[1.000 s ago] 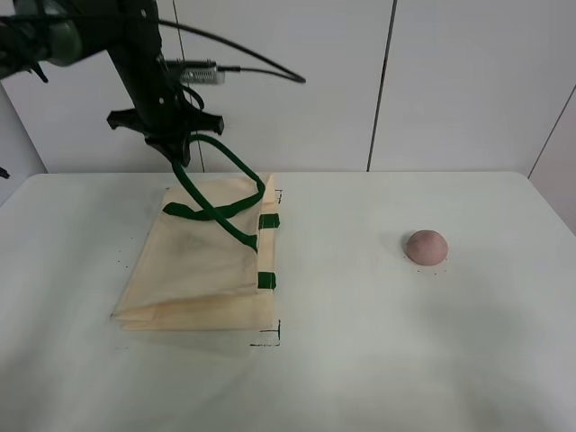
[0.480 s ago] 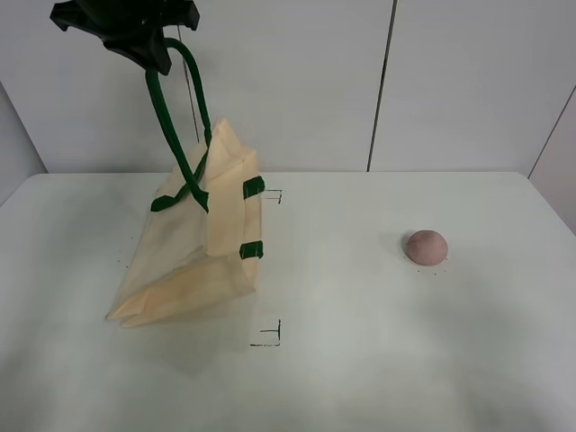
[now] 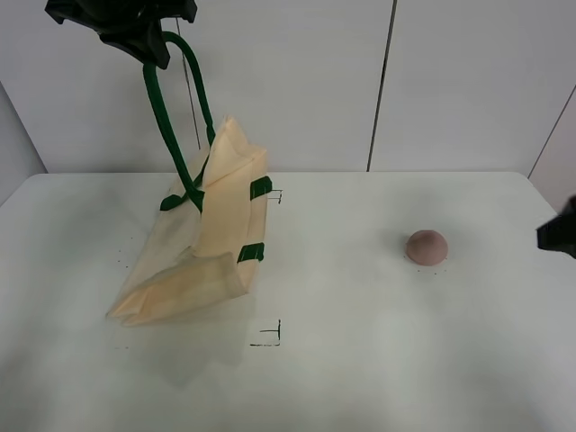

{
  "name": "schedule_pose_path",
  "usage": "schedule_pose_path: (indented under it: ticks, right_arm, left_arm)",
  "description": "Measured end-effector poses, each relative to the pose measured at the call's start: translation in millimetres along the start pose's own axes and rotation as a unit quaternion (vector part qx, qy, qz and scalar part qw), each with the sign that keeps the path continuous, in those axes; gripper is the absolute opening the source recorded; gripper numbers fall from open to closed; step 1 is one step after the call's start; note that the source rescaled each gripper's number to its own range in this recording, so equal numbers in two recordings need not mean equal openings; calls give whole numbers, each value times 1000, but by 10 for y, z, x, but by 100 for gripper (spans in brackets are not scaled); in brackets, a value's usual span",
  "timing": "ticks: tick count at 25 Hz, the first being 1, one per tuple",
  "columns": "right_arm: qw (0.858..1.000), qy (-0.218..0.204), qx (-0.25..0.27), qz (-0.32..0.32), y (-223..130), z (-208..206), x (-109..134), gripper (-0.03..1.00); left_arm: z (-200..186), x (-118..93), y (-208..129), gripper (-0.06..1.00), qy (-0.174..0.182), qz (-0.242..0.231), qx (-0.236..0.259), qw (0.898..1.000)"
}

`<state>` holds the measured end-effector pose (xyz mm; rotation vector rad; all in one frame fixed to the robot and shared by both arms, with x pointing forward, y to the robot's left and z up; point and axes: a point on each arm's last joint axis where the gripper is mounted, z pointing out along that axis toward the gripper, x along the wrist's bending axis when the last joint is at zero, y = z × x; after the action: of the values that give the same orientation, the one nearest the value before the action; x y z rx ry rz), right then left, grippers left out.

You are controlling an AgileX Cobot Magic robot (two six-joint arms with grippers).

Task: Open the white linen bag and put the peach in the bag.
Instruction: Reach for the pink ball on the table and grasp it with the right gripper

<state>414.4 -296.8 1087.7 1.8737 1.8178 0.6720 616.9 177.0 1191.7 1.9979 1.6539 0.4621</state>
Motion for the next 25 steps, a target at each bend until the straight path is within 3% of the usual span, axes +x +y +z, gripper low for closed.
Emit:
schedule_pose_path:
  ticks: [5,11,16,25]
  right_arm:
    - [994,-2,108,-13,585,892,3,100]
    - [983,2,179,-33,961,1813,60,100]
    - [975,15,210,-65,944,2322,264,100]
    - [972,9,229,-53,707,2922,252,100]
  left_arm:
    - [0,0,0,0,0,0,0,1000]
    - [0,-1,0,0,-1,0,0,1000]
    - [0,-3,0,0,-2,0,0,1000]
    - [0,-4,0,0,-2,0,0,1000]
